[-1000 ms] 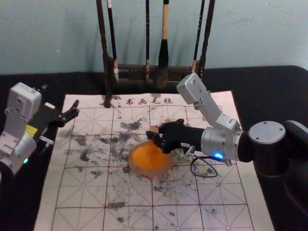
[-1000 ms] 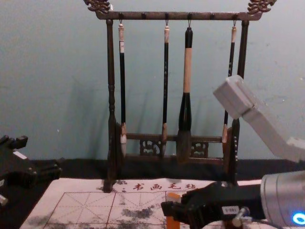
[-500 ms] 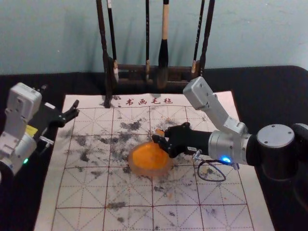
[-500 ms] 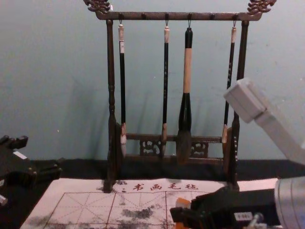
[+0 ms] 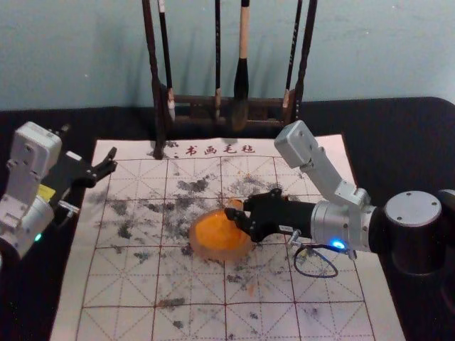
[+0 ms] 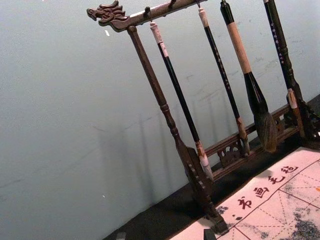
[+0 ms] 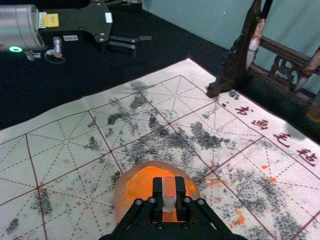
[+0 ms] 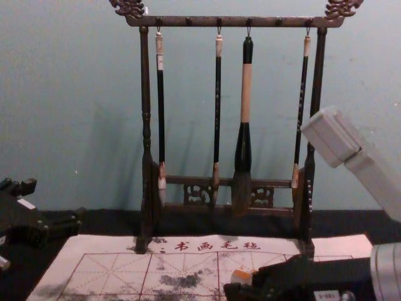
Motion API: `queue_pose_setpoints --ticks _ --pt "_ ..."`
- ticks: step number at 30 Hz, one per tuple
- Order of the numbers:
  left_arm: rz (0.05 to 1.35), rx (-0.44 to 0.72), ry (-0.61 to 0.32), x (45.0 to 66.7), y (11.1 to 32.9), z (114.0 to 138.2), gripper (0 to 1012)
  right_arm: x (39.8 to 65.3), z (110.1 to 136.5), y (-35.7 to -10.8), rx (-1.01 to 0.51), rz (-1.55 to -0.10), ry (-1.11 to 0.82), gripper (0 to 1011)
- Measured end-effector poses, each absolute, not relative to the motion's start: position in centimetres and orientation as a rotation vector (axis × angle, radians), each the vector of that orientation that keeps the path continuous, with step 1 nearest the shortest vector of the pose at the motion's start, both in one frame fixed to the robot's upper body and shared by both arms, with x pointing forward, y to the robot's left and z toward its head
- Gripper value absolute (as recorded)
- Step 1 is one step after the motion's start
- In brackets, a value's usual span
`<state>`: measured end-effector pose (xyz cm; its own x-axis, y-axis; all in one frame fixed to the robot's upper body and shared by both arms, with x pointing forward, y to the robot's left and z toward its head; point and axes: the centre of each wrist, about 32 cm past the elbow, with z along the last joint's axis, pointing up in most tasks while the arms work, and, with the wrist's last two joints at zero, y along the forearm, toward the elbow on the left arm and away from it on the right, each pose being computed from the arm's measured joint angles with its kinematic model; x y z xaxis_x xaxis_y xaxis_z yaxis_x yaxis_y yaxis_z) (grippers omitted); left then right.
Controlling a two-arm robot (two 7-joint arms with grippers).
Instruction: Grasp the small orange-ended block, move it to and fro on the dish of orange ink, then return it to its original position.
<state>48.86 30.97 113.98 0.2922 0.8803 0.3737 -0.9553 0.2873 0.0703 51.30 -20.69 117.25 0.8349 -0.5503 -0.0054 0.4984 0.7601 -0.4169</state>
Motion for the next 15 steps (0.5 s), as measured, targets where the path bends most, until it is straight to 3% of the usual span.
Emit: queue_pose_setpoints --ticks 15 --pt "1.248 0.305 -0.285 48.9 31.0 114.0 1001 51.3 117.0 -19.1 -0.405 -0.524 0.140 110"
